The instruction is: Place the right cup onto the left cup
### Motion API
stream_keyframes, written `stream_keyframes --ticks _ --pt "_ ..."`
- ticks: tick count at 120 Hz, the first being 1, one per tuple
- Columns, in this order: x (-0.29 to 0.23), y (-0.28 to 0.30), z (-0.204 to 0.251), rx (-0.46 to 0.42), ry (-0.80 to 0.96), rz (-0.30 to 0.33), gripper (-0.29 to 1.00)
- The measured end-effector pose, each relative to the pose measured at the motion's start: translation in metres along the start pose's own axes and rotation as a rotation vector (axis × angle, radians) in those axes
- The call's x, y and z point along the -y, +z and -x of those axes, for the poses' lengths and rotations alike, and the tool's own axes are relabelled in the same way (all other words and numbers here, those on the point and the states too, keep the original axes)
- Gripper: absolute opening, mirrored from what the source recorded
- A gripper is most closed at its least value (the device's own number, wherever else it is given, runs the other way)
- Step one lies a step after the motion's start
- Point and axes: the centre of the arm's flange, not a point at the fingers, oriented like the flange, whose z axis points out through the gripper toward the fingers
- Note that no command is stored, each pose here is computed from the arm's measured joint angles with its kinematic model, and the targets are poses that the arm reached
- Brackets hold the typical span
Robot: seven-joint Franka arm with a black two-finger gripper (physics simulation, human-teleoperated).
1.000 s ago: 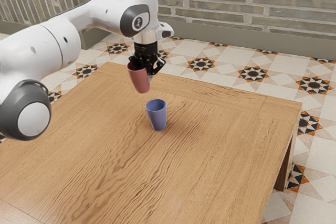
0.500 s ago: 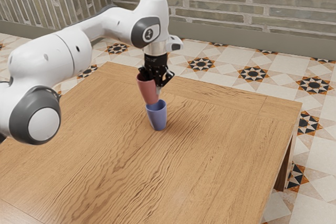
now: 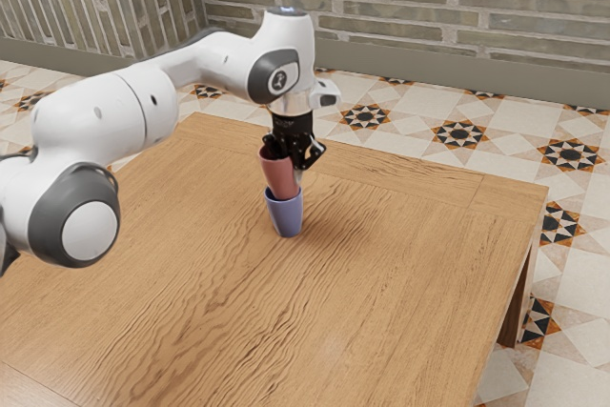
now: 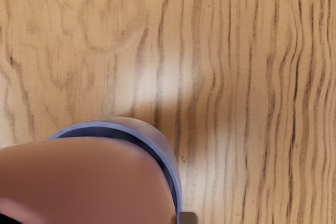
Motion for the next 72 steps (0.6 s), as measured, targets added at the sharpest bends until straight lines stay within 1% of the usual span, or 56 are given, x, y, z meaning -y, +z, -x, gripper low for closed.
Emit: stream_keyframes --ticks 16,35,44,57,72 --pt "-0.001 0.005 0.0 0.006 0.002 0.0 -0.08" --pt "-0.001 0.017 0.001 0.011 0.004 0.004 0.27" --pt "0.0 0.017 0.0 0.003 0.004 0.006 0.4" --pt "-0.002 0.015 -0.001 -0.005 0.006 0.007 0.52" --pt "-0.003 0.013 -0.001 -0.013 0.009 0.009 0.6"
